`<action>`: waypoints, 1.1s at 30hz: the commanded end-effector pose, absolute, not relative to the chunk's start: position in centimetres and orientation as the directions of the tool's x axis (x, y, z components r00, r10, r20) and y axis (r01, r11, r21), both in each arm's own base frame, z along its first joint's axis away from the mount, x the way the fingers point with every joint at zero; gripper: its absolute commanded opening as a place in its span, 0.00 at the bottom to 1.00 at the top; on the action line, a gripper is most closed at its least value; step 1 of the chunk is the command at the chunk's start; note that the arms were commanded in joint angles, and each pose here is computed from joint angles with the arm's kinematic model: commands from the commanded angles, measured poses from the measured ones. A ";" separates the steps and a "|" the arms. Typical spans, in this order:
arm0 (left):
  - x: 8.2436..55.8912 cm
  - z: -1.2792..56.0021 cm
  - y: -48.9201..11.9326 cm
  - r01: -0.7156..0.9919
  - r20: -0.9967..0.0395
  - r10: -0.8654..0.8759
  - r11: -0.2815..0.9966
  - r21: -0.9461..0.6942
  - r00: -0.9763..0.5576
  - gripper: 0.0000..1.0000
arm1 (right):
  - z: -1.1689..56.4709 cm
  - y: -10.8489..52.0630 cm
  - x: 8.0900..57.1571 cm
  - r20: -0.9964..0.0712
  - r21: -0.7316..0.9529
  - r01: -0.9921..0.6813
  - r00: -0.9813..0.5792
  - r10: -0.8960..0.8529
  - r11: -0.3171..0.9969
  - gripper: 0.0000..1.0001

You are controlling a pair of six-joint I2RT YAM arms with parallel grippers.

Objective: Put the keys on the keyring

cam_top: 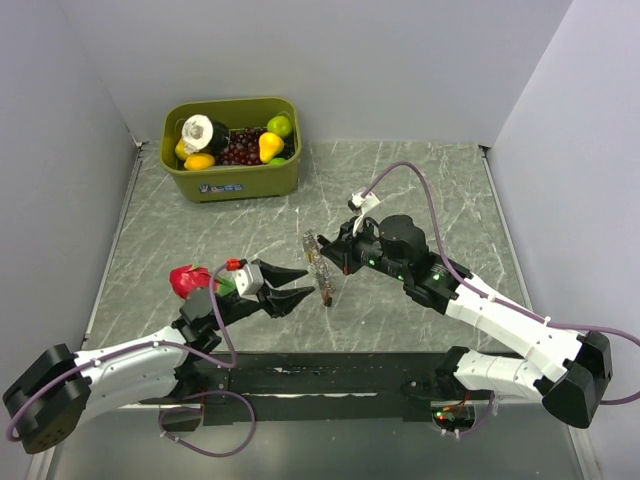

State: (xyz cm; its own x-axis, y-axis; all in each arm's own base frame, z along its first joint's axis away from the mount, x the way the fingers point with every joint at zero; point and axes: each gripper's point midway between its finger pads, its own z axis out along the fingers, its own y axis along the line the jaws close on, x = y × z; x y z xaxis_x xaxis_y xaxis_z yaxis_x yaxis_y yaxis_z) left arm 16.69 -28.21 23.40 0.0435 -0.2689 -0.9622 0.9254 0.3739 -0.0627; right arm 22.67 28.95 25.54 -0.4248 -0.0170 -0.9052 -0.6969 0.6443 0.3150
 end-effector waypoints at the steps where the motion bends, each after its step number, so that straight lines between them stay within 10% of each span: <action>1: 15.4 25.0 -29.1 0.954 -0.947 -0.289 0.294 0.050 0.139 0.49 | 31.0 29.4 22.8 -0.943 0.304 -0.731 -0.324 0.082 0.610 0.00; 33: 20.9 26.9 -28.7 0.850 -0.908 -0.344 0.527 0.025 0.240 0.48 | 30.3 30.1 22.7 -0.942 0.299 -0.744 -0.328 0.063 0.598 0.00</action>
